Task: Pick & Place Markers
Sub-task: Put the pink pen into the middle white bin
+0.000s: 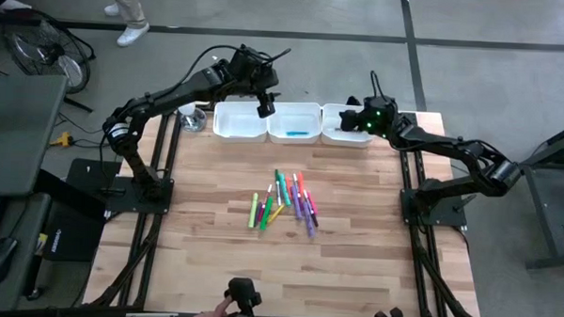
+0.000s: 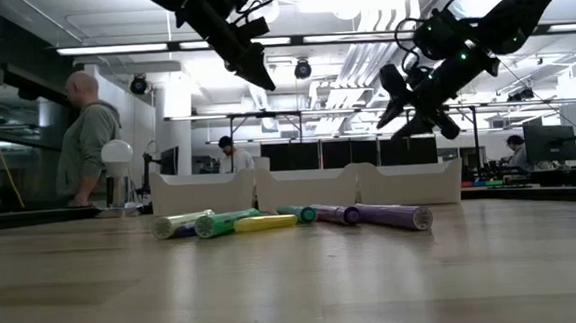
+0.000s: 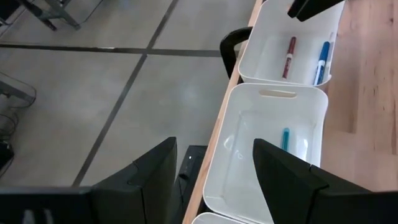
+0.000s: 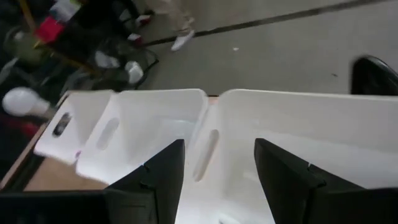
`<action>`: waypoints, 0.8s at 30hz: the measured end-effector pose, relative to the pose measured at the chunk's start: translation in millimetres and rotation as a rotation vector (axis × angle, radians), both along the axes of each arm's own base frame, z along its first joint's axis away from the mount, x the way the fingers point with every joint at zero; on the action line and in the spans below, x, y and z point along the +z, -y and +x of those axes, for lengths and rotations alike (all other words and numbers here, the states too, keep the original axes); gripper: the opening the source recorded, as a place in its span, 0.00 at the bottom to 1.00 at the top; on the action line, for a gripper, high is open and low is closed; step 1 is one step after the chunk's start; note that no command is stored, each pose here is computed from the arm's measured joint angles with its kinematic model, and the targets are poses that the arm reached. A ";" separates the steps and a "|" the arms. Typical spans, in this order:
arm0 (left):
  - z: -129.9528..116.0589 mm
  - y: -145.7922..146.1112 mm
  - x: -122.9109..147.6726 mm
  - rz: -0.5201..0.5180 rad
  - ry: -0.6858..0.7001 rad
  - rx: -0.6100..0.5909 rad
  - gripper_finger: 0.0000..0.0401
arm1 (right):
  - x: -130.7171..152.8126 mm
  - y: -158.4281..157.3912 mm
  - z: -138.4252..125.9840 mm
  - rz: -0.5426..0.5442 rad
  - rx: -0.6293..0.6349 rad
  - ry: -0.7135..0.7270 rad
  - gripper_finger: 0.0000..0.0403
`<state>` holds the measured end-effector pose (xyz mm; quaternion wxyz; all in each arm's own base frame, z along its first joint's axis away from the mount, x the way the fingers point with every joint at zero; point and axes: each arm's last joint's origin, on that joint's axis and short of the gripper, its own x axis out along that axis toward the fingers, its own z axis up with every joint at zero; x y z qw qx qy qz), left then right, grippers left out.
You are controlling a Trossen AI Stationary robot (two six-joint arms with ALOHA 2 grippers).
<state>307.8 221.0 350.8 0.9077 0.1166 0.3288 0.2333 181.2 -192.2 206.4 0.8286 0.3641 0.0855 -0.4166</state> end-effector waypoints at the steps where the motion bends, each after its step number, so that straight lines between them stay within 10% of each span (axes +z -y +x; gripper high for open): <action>1: 0.0 0.0 -0.1 0.000 -0.001 0.000 0.52 | 3.8 1.1 1.4 -0.017 0.021 -0.007 0.46; 13: -9.8 7.6 4.5 -0.071 -0.016 0.014 0.52 | 72.8 2.8 25.8 -0.207 0.203 -0.271 0.46; 24: -23.9 28.6 4.9 -0.209 -0.103 0.024 0.52 | 94.0 -22.7 41.8 -0.135 0.303 -0.346 0.46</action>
